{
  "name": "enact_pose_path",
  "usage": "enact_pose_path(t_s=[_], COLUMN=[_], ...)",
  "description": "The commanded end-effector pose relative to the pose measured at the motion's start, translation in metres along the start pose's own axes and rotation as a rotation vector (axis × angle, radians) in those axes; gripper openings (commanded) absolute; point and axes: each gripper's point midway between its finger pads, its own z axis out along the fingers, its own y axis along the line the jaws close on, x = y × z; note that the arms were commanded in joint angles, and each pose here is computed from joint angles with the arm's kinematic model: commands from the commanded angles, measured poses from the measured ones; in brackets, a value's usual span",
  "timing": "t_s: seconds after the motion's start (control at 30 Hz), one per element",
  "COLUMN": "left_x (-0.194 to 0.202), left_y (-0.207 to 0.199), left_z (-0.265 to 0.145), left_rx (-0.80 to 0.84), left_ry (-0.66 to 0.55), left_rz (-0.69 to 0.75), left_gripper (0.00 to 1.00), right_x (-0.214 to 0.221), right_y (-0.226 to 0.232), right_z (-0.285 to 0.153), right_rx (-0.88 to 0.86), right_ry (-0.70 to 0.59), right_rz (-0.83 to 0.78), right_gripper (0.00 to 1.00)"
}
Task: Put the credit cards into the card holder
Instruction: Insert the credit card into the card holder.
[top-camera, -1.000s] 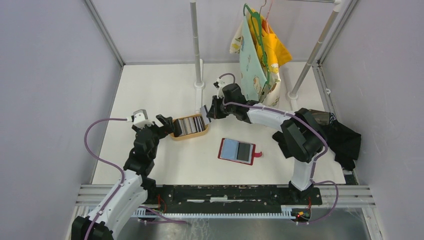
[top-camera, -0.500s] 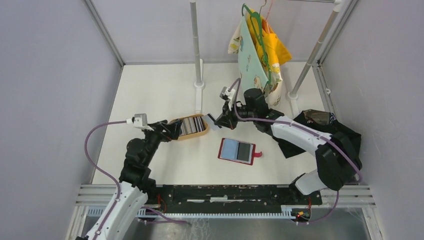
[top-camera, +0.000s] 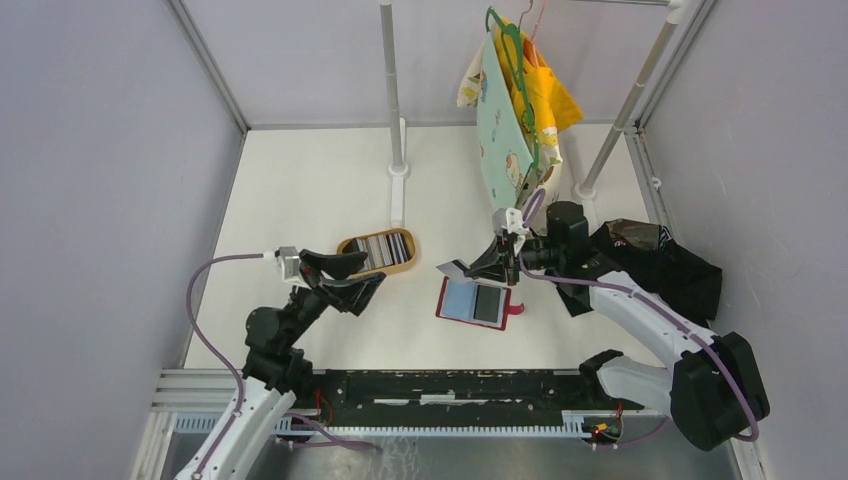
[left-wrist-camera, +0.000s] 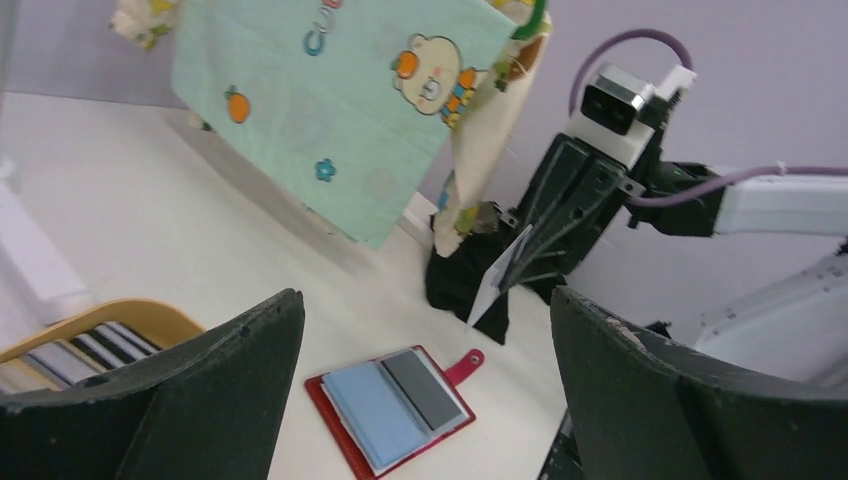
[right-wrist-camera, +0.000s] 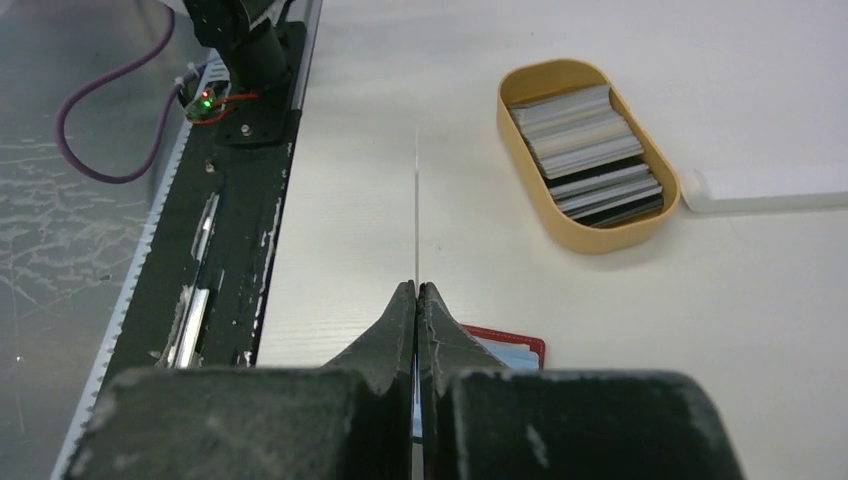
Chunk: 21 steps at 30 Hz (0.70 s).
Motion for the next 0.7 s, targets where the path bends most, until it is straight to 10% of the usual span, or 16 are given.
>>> enact_pose_path(t_s=[0.0, 0.67], left_x=[-0.010, 0.070], left_y=[-0.044, -0.072], left_z=[-0.004, 0.034], left_rx=[0.206, 0.267], left_ry=[-0.081, 0.052], left_rz=[0.028, 0.270], left_gripper=[0.97, 0.92], right_x=[-0.033, -0.032], right_y=[0.020, 0.033], right_z=[-0.006, -0.009], right_rx=[-0.108, -0.184], right_ry=[-0.123, -0.143], right_rz=[-0.112, -0.122], right_gripper=[0.00, 0.00])
